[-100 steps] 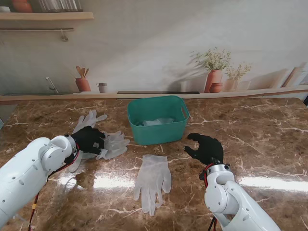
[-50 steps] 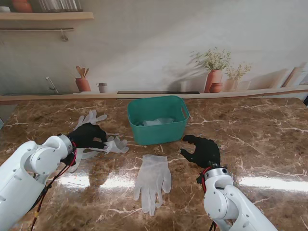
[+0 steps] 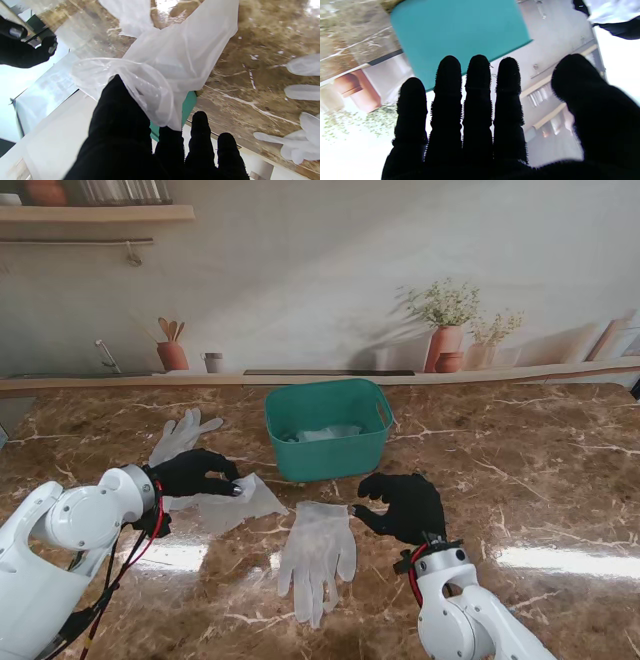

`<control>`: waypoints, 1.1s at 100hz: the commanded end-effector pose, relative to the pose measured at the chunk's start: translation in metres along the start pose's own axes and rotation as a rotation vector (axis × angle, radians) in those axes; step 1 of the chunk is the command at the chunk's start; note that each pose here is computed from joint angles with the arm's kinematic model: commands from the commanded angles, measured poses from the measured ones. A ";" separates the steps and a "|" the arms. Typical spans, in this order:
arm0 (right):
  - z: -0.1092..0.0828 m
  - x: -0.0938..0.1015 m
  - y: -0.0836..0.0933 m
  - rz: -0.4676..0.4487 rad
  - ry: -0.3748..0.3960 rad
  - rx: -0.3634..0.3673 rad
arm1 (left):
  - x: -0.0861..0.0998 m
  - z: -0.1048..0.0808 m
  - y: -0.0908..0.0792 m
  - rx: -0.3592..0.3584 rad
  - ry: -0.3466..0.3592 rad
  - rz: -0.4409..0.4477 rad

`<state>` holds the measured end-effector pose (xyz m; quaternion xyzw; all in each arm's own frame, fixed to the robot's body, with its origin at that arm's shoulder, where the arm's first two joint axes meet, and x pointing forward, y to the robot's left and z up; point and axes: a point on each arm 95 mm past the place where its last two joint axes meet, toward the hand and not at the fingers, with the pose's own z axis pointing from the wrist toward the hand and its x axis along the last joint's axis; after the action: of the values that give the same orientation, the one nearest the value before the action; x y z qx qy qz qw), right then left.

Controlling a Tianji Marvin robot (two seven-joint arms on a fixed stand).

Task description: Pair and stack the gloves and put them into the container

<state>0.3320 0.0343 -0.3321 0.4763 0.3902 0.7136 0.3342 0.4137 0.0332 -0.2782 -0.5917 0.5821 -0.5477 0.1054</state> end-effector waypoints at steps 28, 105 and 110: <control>-0.020 0.033 -0.015 0.114 0.095 0.100 | 0.029 0.007 0.028 0.015 0.051 -0.196; -0.011 0.051 -0.031 0.075 0.145 0.005 | 0.053 0.004 0.041 -0.155 0.198 -0.272; -0.010 0.053 -0.031 0.082 0.156 -0.001 | 0.054 0.004 0.041 -0.157 0.203 -0.270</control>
<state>0.3100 0.0869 -0.3389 0.4334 0.3958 0.7586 0.2830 0.3797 -0.0215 -0.2838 -0.6170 0.5432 -0.5650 -0.0703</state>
